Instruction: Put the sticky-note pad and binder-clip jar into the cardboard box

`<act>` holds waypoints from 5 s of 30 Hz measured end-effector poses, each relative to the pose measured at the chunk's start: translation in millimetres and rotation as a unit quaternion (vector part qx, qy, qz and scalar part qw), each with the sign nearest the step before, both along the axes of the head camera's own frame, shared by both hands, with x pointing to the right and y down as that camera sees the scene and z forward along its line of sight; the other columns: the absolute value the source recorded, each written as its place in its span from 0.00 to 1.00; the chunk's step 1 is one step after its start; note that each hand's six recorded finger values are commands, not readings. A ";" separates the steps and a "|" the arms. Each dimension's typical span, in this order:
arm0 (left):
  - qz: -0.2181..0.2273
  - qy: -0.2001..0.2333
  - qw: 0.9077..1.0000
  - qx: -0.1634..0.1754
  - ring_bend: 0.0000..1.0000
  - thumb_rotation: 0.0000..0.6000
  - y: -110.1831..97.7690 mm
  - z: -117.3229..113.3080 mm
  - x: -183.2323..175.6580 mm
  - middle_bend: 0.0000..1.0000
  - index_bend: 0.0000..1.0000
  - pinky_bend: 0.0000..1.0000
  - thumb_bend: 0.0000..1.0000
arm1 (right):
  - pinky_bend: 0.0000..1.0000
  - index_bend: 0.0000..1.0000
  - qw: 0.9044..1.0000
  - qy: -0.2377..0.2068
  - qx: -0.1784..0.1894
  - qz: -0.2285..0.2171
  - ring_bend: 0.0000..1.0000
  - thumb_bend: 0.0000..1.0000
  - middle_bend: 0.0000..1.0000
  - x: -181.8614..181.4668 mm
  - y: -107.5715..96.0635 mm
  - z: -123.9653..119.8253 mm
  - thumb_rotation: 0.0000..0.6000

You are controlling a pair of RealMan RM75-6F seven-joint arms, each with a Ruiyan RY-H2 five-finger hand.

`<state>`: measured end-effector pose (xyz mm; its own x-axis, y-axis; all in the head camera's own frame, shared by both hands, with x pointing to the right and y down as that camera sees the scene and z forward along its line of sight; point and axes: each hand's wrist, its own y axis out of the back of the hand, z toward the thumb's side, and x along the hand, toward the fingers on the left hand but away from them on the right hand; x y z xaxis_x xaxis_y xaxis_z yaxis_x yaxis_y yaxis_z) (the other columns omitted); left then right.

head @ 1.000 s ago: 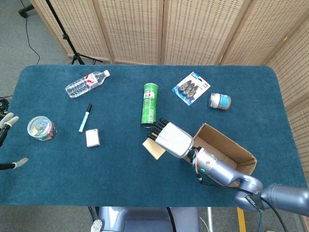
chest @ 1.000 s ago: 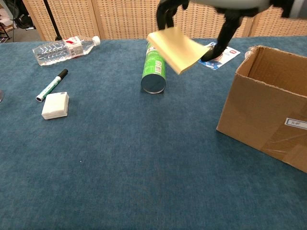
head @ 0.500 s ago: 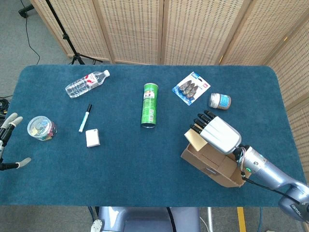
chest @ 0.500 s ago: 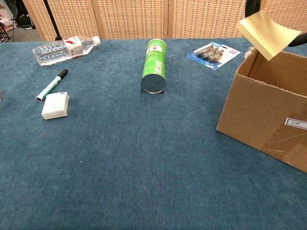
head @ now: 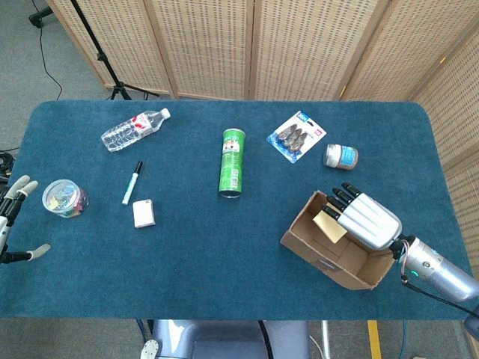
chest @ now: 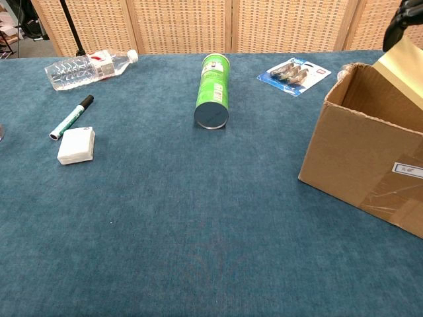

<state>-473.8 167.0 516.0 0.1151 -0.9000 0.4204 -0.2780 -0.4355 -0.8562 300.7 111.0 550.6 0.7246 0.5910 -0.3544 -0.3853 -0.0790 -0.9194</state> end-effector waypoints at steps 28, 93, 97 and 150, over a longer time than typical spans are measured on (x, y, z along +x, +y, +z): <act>0.016 -0.016 1.000 0.002 0.00 1.00 -6.5 7.3 4.9 0.00 0.00 0.00 0.00 | 0.19 0.03 0.996 -0.004 0.059 0.066 0.00 0.00 0.00 30.9 13.2 -49.4 1.00; -0.028 -0.064 0.992 -0.104 0.40 1.00 -82.7 144.1 -9.1 0.45 0.60 0.51 0.14 | 0.01 0.00 0.895 -0.175 0.052 0.408 0.00 0.00 0.00 148.6 81.4 -47.9 1.00; 0.039 -0.030 0.997 -0.061 0.40 1.00 -79.5 118.2 33.3 0.45 0.60 0.51 0.11 | 0.01 0.00 0.894 -0.177 0.055 0.409 0.00 0.00 0.00 150.0 81.4 -50.4 1.00; 0.323 0.033 0.946 -0.013 0.00 1.00 -24.8 62.5 230.0 0.00 0.00 0.07 0.00 | 0.01 0.00 0.893 -0.178 0.044 0.412 0.00 0.00 0.00 152.9 81.7 -51.0 1.00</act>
